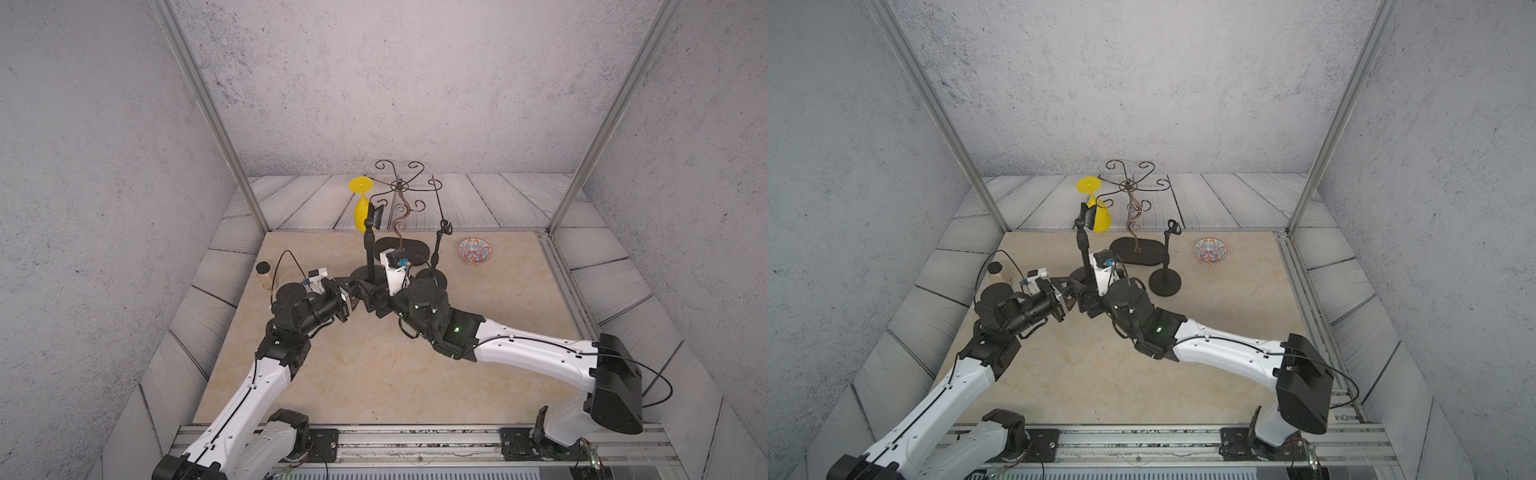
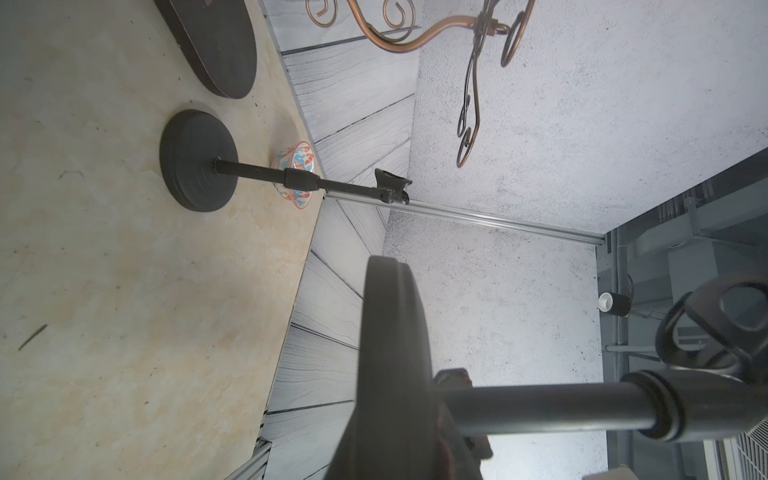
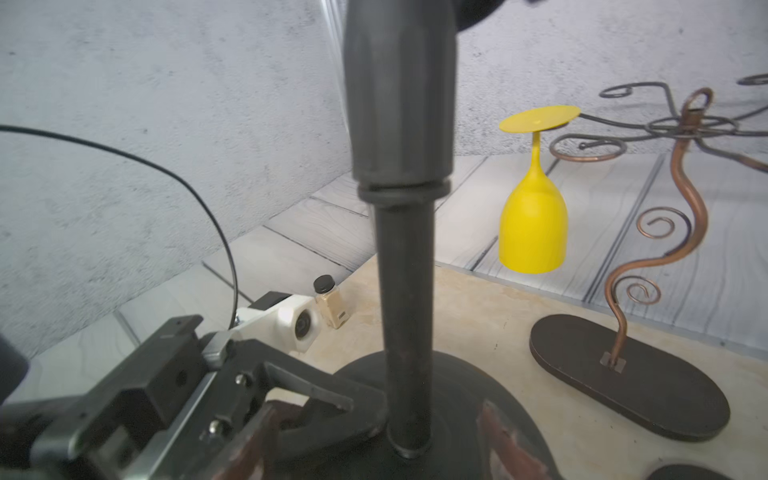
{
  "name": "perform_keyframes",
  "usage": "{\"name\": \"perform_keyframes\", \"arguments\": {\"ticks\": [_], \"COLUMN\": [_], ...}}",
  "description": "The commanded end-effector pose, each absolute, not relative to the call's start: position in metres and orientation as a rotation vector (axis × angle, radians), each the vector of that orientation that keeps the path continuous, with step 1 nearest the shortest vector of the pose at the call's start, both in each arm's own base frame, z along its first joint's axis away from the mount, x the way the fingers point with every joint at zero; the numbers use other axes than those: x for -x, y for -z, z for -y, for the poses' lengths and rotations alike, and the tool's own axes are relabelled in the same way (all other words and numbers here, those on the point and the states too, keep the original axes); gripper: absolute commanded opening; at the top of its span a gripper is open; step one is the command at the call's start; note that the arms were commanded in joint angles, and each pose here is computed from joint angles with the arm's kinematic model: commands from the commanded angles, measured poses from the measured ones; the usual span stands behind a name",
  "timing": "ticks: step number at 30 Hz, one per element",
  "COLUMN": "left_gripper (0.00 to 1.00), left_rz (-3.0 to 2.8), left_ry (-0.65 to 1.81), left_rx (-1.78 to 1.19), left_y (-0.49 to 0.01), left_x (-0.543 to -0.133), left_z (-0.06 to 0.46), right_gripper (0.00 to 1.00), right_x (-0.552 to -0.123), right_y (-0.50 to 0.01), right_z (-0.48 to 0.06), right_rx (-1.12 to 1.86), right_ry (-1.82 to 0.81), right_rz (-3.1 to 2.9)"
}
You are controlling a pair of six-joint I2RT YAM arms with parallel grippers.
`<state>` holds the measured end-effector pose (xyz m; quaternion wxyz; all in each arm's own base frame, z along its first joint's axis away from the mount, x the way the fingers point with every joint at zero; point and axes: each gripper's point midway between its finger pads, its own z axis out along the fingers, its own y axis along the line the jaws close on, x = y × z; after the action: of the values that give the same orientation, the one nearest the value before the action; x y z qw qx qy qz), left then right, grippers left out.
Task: Assemble a microphone stand
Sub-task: Screw the microphone stand pole into the microphone stand base.
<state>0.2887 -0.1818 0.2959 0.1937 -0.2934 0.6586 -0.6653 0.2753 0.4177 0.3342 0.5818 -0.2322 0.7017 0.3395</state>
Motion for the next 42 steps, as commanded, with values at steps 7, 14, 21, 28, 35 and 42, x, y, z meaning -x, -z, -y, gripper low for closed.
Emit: {"name": "perform_keyframes", "arguments": {"ticks": [7,14,21,28,35,42], "left_gripper": [0.00,0.00,0.00,0.00,0.00,0.00], "left_rz": [-1.732,-1.725,-1.721,-1.717,-1.713,-1.718], "left_ry": [1.959,1.969,1.974,1.973,1.971,1.946], "left_rx": [0.653,0.645,0.647,0.647,0.651,0.657], "left_y": [-0.342,-0.346,-0.347,-0.348,-0.349,-0.347], "left_x": [-0.277,-0.276,-0.276,-0.277,-0.279,-0.281], "left_z": [0.185,0.185,0.185,0.185,0.185,0.183], "right_gripper": [0.72,0.63,0.56,0.48,0.17,0.00], "right_x": [-0.247,-0.259,-0.281,-0.284,-0.295,-0.329], "right_y": [-0.366,-0.360,-0.356,-0.354,-0.351,-0.310], "right_z": [-0.399,-0.402,-0.411,-0.426,-0.430,-0.412], "right_rx": [1.040,1.175,1.196,1.226,1.108,0.565], "right_ry": [-1.134,-1.220,-1.276,-1.388,-1.410,-0.913], "right_rz": [-1.418,-1.412,-1.421,-1.396,-1.431,-1.699]}}
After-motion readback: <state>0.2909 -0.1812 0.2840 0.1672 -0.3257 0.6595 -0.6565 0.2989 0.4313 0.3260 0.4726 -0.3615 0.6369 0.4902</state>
